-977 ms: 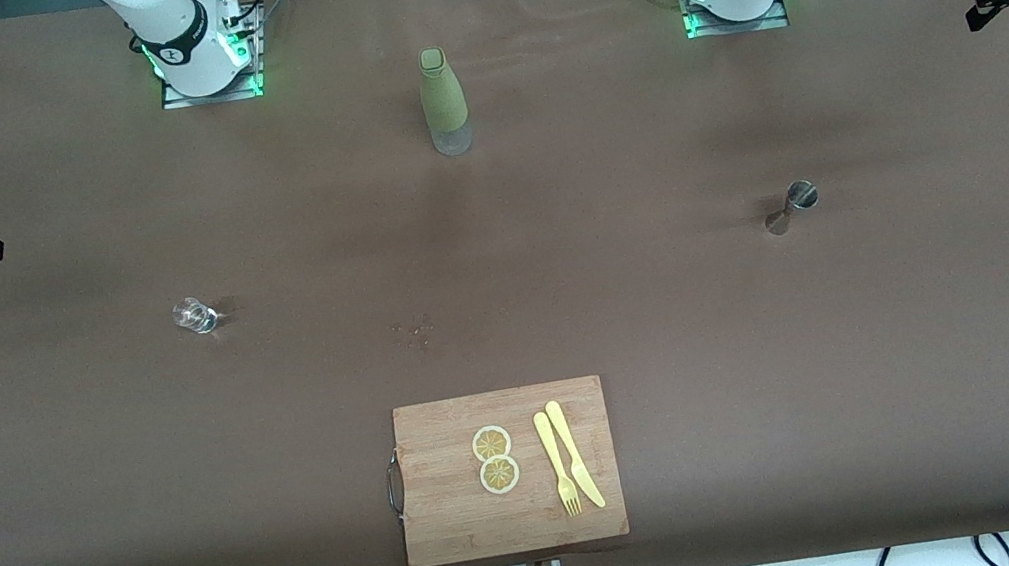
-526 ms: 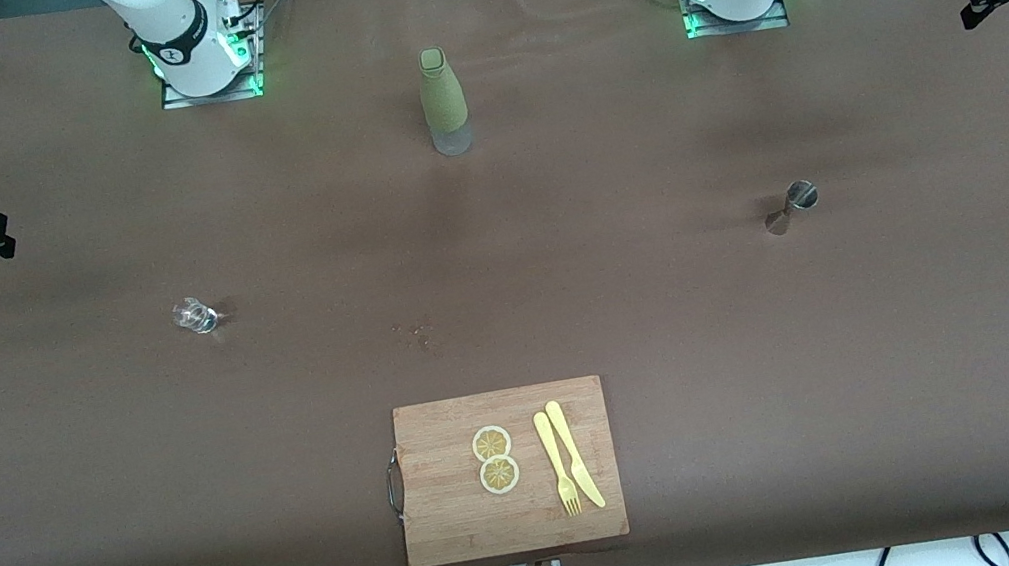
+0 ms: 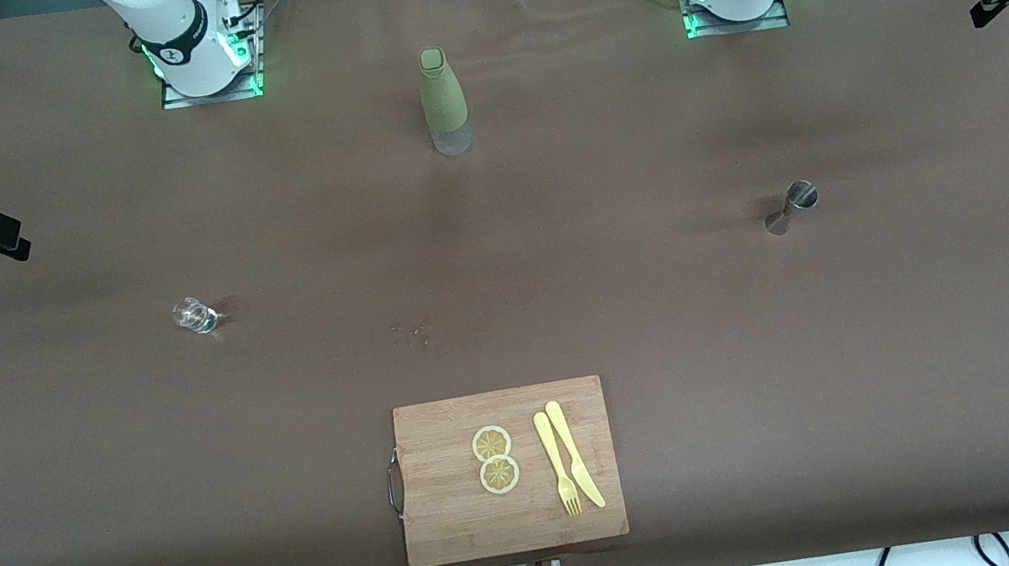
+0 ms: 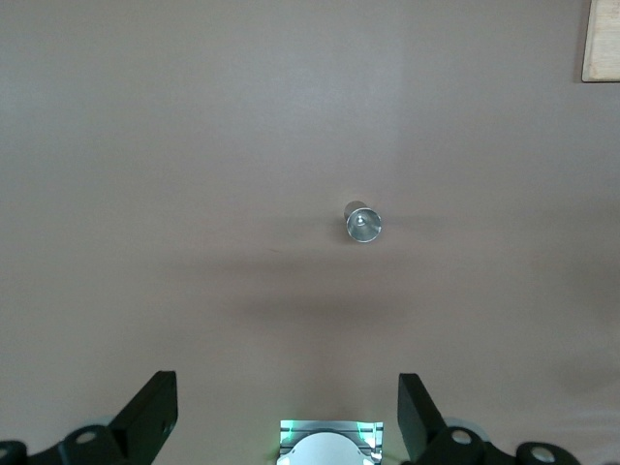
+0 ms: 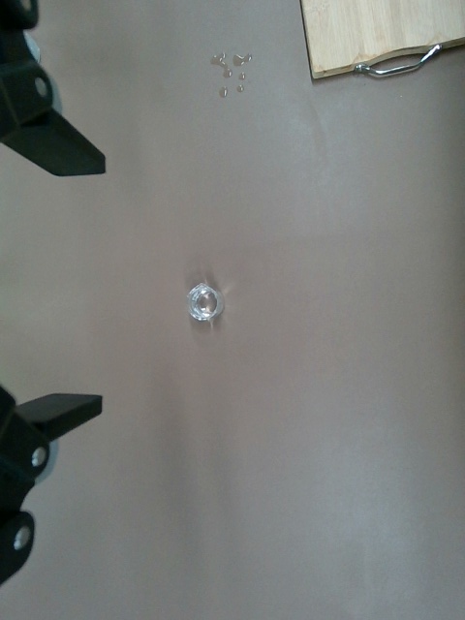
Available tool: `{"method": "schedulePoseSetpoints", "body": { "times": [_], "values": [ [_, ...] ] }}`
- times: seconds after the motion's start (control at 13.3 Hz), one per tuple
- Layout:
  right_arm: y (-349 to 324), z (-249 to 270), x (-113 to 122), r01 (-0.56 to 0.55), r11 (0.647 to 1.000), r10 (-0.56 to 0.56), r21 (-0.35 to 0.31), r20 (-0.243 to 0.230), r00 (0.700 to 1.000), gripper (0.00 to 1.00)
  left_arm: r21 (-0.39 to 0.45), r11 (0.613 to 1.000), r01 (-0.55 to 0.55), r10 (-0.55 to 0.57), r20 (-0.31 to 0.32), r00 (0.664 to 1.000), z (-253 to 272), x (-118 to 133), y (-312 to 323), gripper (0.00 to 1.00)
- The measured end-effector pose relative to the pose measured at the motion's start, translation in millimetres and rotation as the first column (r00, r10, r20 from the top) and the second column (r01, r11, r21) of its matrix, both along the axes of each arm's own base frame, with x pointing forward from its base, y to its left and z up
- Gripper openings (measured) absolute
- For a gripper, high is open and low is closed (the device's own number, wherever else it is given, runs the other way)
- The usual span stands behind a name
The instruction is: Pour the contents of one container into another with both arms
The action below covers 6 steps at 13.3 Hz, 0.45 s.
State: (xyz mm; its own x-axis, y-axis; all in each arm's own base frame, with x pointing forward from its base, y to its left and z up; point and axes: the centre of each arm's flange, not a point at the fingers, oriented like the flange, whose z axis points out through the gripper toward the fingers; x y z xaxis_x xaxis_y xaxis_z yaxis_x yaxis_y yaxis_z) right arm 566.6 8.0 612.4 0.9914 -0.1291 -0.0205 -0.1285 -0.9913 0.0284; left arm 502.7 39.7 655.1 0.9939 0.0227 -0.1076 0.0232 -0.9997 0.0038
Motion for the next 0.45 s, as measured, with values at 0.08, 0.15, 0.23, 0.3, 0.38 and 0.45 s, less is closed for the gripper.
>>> {"method": "schedulePoseSetpoints", "body": {
  "times": [0.08,0.15,0.23,0.3,0.38,0.45],
  "values": [
    [-0.2,-1.2,0.6,0.000,1.000,0.000,0.000,-0.002,1.000,1.00,0.000,1.000,-0.001,0.001,0.000,1.000,0.1,0.0,0.6,1.00],
    [-0.5,-2.0,1.0,0.000,1.000,0.000,0.000,-0.004,1.000,1.00,0.000,1.000,-0.001,0.001,0.001,1.000,0.4,0.0,0.4,1.00],
    [-1.8,-2.9,1.4,0.003,1.000,-0.003,0.000,-0.005,1.000,1.00,0.000,1.000,0.000,0.000,0.002,1.000,0.8,0.0,0.1,1.00],
    [-4.5,-3.9,1.9,0.007,1.000,-0.007,0.000,-0.007,1.000,1.00,0.000,1.000,0.000,0.000,0.002,1.000,1.1,-0.1,0.0,1.00],
    [-6.9,-4.9,2.4,0.009,1.000,-0.009,0.000,-0.009,1.000,1.00,0.000,1.000,0.000,0.000,0.003,1.000,1.5,-0.2,0.1,1.00],
    [-8.5,-5.8,2.8,0.010,1.000,-0.010,0.000,-0.010,1.000,1.00,0.000,1.000,0.000,0.000,0.004,1.000,1.9,-0.2,-0.2,1.00]
  ]
}}
